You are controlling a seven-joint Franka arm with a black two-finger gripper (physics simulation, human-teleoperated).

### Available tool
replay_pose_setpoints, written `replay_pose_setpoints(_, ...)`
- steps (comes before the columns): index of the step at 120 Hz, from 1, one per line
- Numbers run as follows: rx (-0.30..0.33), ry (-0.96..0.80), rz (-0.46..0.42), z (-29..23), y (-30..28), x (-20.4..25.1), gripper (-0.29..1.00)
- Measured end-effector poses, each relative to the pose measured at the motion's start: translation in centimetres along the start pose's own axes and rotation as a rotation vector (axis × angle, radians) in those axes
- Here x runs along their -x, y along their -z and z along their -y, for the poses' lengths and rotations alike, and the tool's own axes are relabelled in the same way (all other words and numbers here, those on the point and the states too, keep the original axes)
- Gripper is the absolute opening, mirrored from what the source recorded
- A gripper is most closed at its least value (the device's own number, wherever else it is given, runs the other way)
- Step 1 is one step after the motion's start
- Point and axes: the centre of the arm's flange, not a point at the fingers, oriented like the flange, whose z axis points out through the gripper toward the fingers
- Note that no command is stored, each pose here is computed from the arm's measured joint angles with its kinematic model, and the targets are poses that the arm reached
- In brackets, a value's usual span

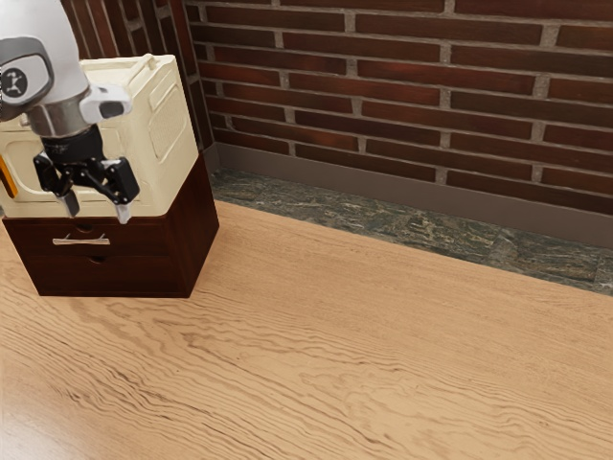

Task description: Pull the drawer handle with one arm to open the drawer

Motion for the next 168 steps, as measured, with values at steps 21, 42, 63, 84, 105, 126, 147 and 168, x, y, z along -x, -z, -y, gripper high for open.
replay_pose_setpoints(21, 0.014, 0.015, -0.018, 0.5, -3.5, 0.6, 0.7)
replay_pose_setpoints(42, 0.05, 0.071, -0.046, 3.3, -5.2, 2.0, 0.7)
replay_pose_setpoints(63, 0.087, 0.366, -0.121, 8.0, -3.7, 2.6, 0.7)
replay_pose_setpoints(84, 0.147, 0.758, -0.206, 11.8, -3.8, 2.3, 0.7)
replay_pose_setpoints(105, 0.175, 1.043, -0.236, 14.0, -5.7, 2.4, 0.7)
replay_pose_setpoints(126, 0.204, 1.28, -0.274, 15.1, -6.1, 2.0, 0.7)
replay_pose_setpoints(147, 0.205, 1.464, -0.254, 15.3, -9.3, 1.9, 0.7)
replay_pose_setpoints(168, 0.213, 1.599, -0.267, 15.5, -12.0, 0.5, 0.7)
